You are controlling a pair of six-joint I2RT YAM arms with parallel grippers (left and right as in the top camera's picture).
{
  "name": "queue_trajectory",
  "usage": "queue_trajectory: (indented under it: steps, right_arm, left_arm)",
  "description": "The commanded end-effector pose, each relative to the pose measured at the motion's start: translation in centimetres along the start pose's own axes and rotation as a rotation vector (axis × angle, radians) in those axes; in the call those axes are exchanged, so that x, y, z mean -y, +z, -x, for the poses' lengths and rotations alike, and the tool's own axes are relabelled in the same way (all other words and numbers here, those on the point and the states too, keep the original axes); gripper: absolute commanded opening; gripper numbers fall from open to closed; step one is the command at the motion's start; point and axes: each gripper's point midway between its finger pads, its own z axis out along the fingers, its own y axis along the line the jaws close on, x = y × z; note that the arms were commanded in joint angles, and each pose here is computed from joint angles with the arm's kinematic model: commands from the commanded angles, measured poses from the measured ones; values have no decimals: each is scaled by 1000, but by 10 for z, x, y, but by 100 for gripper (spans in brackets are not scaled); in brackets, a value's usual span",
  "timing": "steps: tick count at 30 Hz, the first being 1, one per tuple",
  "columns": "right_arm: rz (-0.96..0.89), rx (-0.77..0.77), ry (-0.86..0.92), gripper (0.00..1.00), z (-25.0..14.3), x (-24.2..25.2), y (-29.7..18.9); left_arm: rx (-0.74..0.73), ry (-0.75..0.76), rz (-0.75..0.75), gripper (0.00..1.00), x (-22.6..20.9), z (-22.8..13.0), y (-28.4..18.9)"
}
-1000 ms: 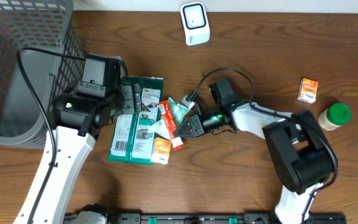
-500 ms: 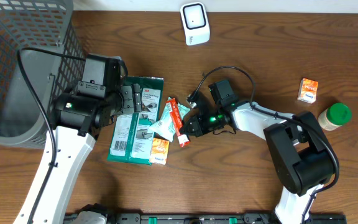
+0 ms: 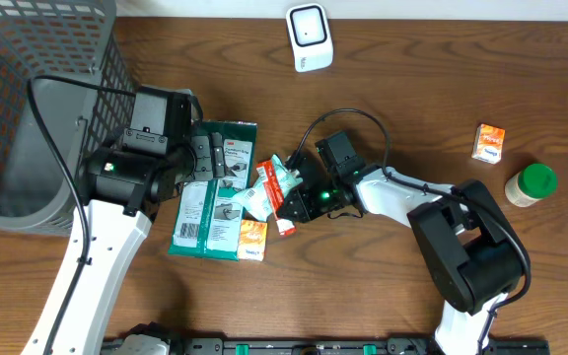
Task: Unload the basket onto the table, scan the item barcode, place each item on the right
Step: 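Pull the red stick pack out from under the mint wipes pack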
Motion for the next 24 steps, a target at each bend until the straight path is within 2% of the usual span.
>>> queue_trajectory:
  steps: [1,13,16,19,22,24]
  right_arm:
    - [-11,0,0,27,2,4,3]
    - [17,12,-19,33,5,-2,4]
    - [16,10,-24,22,4,-1,4]
    - [15,11,-25,20,4,-1,4]
    - [15,11,-28,29,4,-1,4]
    - [15,11,-28,30,4,-1,4]
  left_arm:
    - [12,9,12,84,-3,5,-2]
    - [12,9,12,84,-3,5,-2]
    - [12,9,12,84,-3,5,-2]
    - [12,9,12,84,-3,5,-2]
    - [12,9,12,84,-3,5,-2]
    - [12,9,12,84,-3,5,-2]
